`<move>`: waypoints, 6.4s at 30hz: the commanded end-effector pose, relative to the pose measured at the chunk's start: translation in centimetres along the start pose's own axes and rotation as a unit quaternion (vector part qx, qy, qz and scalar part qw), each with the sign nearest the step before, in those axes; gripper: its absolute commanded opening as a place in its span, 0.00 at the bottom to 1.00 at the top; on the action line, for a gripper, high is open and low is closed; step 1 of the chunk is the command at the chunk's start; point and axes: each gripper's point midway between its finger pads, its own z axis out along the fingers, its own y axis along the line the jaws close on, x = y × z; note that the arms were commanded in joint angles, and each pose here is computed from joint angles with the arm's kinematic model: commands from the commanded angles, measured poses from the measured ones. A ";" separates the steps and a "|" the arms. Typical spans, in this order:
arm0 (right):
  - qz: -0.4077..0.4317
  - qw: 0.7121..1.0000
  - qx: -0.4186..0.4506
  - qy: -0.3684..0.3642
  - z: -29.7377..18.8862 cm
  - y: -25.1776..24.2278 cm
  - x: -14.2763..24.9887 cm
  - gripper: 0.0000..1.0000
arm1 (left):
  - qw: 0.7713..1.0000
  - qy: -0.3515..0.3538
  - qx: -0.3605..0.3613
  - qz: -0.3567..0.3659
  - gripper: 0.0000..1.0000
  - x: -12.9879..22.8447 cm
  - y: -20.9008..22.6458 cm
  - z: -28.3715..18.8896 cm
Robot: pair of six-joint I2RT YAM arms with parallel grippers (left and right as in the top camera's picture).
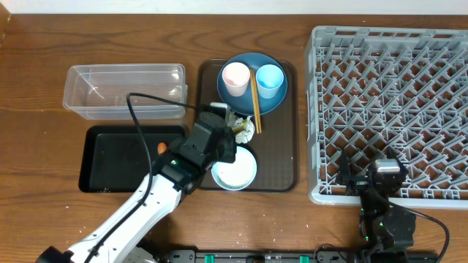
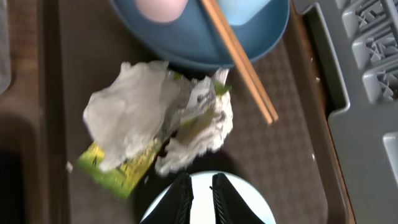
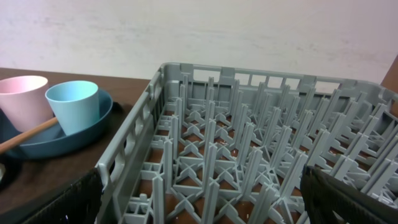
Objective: Sort waste into correct bins and load items into the dishwasher rack
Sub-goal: 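Move the left gripper back over the tissue and snack wrapper, then lower the left gripper and grasp the yellow snack wrapper, then carry the wrapper into the clear plastic bin and release it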
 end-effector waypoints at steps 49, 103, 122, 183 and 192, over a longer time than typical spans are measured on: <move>-0.002 1.000 -0.007 0.002 0.0 0.4 0.1 0.99 | 0.998 -0.002 0.001 0.059 0.47 -0.1 -0.3 6.3; -0.002 1.000 -0.007 0.002 0.0 0.4 0.1 0.99 | 0.985 -0.165 -0.008 0.045 0.06 -7.9 -1.1 -1.8; -0.002 1.000 -0.007 0.002 0.0 0.4 0.1 0.99 | 0.919 -0.272 -0.282 -0.043 0.06 -13.3 14.4 -6.3; -0.002 1.000 -0.007 0.002 0.0 0.4 0.1 0.99 | 0.967 -0.132 -0.176 -0.126 0.06 -7.2 14.6 -4.4; -0.002 1.000 -0.007 0.002 0.0 0.4 0.1 0.99 | 0.968 -0.095 -0.187 -0.141 0.07 -5.6 15.3 -2.5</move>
